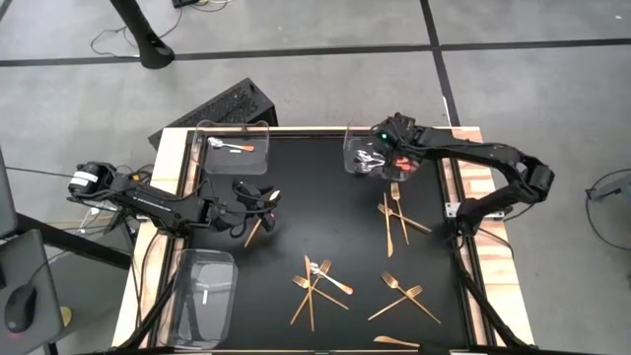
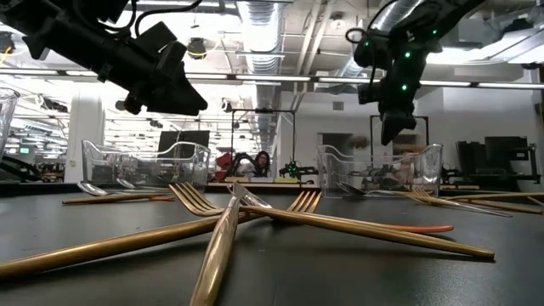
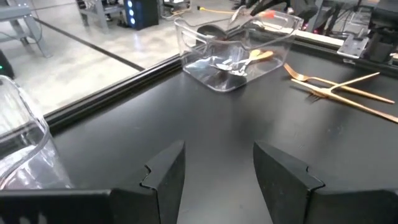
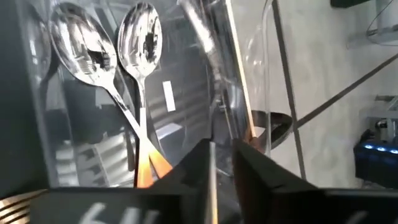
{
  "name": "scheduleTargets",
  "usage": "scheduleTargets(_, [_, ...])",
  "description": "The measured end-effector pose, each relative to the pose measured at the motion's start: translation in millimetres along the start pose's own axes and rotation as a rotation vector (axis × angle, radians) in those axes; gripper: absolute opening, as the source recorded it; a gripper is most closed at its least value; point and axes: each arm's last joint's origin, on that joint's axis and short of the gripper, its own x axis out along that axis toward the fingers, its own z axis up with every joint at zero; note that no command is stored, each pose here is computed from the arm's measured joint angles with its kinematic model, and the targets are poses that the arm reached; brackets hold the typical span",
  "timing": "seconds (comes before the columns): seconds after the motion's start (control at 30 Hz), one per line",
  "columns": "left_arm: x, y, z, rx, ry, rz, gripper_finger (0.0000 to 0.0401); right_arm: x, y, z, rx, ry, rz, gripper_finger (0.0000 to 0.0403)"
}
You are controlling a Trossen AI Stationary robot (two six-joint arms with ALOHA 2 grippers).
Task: Sort silverware by color (type)
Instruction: Put the silver and orange spoon into the top right transparent bin, then put the gold fork into the bottom left transparent bin
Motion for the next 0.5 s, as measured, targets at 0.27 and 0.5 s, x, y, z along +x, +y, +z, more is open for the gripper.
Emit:
scheduleTargets(0.27, [0, 3, -7, 0.013, 0.067, 0.008, 0.0171, -9, 12, 5, 0.126, 0.041, -0.151, 0.0216])
scheduleTargets(0.5, [3, 0, -12, -0.007, 0.098, -0.022, 0.0171, -42, 40, -4, 0.389, 0.027, 0.138, 0.0217])
